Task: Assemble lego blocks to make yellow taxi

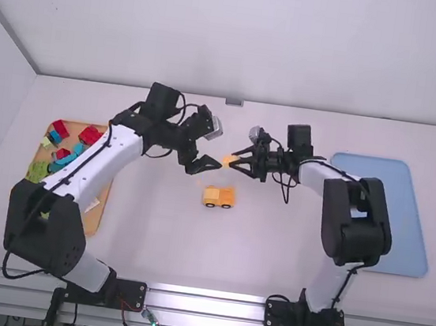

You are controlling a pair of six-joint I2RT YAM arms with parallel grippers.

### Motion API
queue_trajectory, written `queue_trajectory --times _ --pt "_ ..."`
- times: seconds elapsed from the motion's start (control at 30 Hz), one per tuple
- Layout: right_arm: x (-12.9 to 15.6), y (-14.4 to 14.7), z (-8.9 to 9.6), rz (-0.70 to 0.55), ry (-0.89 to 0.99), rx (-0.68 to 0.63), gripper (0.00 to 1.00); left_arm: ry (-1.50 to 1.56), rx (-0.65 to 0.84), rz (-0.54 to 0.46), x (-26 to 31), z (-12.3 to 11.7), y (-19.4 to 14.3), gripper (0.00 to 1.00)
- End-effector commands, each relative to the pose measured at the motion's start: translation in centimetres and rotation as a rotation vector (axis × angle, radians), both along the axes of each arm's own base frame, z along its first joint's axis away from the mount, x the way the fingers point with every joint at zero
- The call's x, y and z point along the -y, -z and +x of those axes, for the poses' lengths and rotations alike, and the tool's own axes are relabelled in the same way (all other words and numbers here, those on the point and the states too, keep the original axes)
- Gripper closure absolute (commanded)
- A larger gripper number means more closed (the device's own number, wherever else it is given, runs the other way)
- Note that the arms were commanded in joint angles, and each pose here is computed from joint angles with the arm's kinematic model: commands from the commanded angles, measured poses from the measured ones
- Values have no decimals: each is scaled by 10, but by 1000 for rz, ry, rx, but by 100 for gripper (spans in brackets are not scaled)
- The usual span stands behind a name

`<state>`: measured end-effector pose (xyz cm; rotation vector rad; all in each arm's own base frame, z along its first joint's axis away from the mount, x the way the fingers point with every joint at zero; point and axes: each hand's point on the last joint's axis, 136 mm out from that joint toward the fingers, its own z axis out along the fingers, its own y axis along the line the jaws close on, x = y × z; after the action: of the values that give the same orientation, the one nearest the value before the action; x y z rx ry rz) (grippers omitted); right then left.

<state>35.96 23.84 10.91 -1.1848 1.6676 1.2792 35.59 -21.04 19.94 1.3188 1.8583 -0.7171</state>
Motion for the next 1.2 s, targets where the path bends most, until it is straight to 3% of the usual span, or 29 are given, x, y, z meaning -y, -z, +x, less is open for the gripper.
queue_trajectory --times 0.0,0.27,0.73,0.8,0.87,0.97,1.03,1.17 --pt "-6 -18 -4 30 -71 173 92 60 -80 -27 9 -6 12 1" --pt "-6 -44 -29 19 -140 312 92 167 -102 31 8 -16 37 0" --pt "-6 -52 -32 41 -149 319 93 193 -69 100 22 -21 45 14" --pt "-6 -52 -32 41 -149 318 93 191 -66 101 21 -20 45 21" --pt "-6 -52 -32 42 -150 315 93 193 -64 99 22 -20 45 23" --pt "-6 -50 -35 40 -155 305 94 187 -64 100 20 -19 45 46" --pt "-6 -50 -36 42 -158 310 95 187 -65 100 20 -19 45 53" --pt "-5 -50 -35 38 -155 308 95 196 -65 93 23 -20 44 53"
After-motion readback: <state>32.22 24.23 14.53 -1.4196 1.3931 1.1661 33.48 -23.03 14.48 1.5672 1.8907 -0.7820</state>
